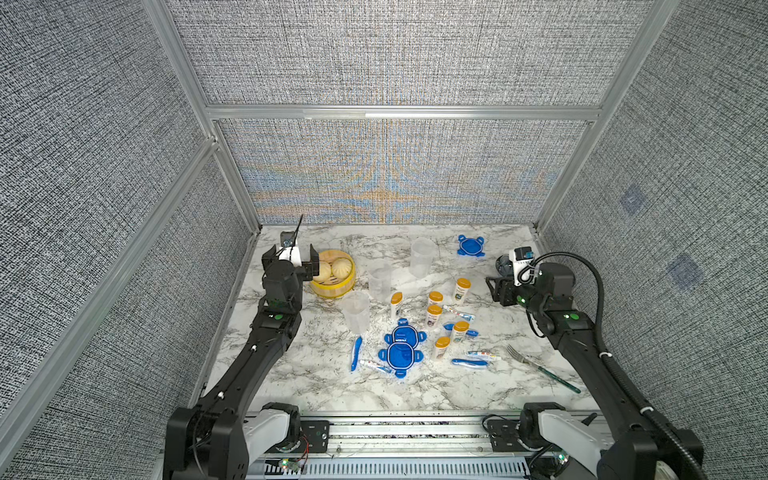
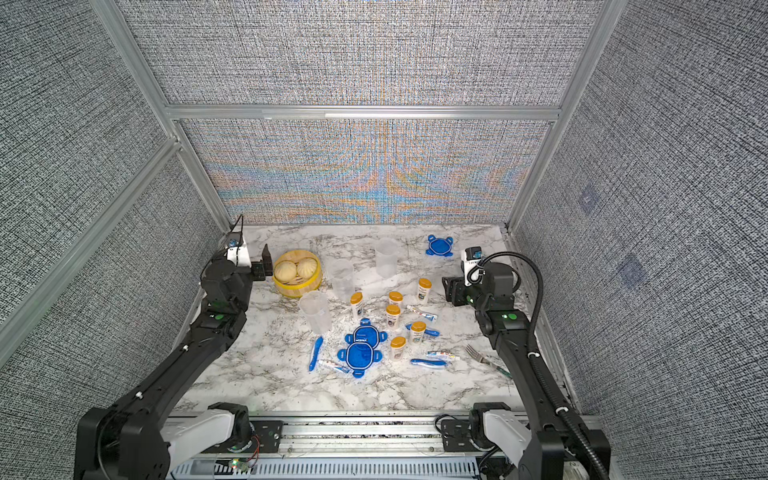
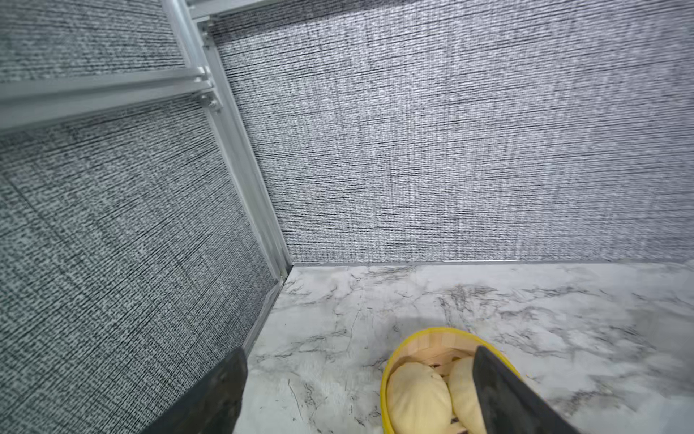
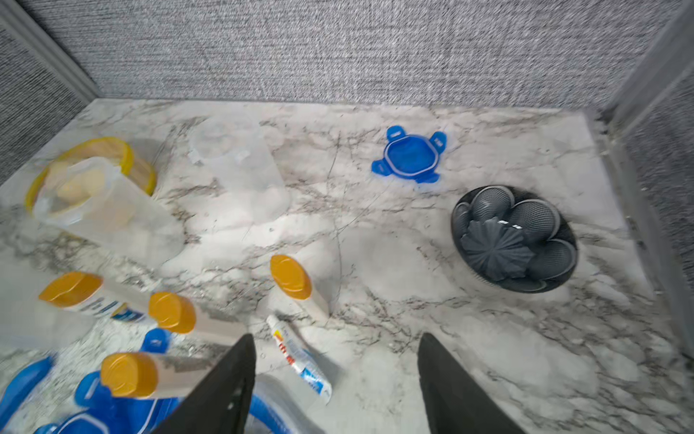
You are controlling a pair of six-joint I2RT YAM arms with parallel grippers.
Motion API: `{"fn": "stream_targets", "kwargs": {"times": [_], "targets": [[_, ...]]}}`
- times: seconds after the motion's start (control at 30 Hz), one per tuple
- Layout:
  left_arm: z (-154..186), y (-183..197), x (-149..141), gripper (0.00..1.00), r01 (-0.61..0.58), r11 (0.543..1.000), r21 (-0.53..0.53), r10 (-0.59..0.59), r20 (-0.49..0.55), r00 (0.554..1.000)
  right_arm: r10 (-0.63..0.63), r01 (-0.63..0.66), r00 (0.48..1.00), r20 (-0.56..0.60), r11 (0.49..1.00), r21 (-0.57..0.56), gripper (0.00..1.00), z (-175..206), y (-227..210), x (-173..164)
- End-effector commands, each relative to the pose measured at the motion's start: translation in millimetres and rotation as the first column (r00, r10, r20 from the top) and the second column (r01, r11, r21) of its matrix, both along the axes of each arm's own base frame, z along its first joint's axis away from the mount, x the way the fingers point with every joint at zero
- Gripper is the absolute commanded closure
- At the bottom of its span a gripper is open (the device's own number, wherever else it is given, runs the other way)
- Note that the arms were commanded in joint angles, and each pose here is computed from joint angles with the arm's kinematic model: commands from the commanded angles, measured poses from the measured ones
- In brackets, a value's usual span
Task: Pack away toiletry kits
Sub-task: Pick up the toiletry item from the center of the board.
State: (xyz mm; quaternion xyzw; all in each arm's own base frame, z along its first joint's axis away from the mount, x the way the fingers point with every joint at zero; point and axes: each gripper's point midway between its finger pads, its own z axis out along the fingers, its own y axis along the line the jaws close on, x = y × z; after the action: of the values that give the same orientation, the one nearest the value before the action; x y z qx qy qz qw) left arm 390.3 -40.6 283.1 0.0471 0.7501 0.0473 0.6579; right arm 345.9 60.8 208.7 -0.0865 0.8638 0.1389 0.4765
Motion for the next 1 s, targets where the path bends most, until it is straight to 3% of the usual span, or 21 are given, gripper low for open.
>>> {"fn": "stream_targets", "kwargs": {"times": [0.0, 0.1, 0.17, 0.23, 0.4, 0.63, 0.97], "targets": [[-31, -56, -17, 0.07, 0.327, 0.943, -0.059, -0.332, -0.140, 0.933, 0.192, -0.190, 0.981, -0.032, 0.979, 0.071, 0.32, 1, 31, -10], [-31, -112, -30, 0.08, 0.607, 0.780, -0.153, -0.624, -0.132, 0.770, 0.276, -0.271, 0.959, -0.064, 0.960, 0.077, 0.36, -3, 42, -15], [-38, -138, -35, 0.08, 0.702, 0.687, -0.188, -0.727, -0.143, 0.672, 0.301, -0.296, 0.950, -0.085, 0.953, 0.067, 0.38, -8, 44, -16], [-42, -160, -40, 0.08, 0.761, 0.624, -0.180, -0.782, -0.160, 0.603, 0.311, -0.308, 0.943, -0.114, 0.950, 0.044, 0.40, -14, 43, -15], [-52, -201, -47, 0.08, 0.843, 0.524, -0.121, -0.838, -0.250, 0.485, 0.285, -0.290, 0.947, -0.148, 0.957, -0.011, 0.45, -23, 36, 2], [-52, -228, -45, 0.08, 0.878, 0.465, -0.115, -0.866, -0.267, 0.423, 0.314, -0.339, 0.929, -0.195, 0.934, -0.112, 0.47, -33, 38, 32], [-65, -245, -39, 0.08, 0.878, 0.444, -0.182, -0.871, -0.317, 0.375, 0.417, -0.487, 0.847, -0.329, 0.857, -0.168, 0.49, -67, 62, 47]]}}
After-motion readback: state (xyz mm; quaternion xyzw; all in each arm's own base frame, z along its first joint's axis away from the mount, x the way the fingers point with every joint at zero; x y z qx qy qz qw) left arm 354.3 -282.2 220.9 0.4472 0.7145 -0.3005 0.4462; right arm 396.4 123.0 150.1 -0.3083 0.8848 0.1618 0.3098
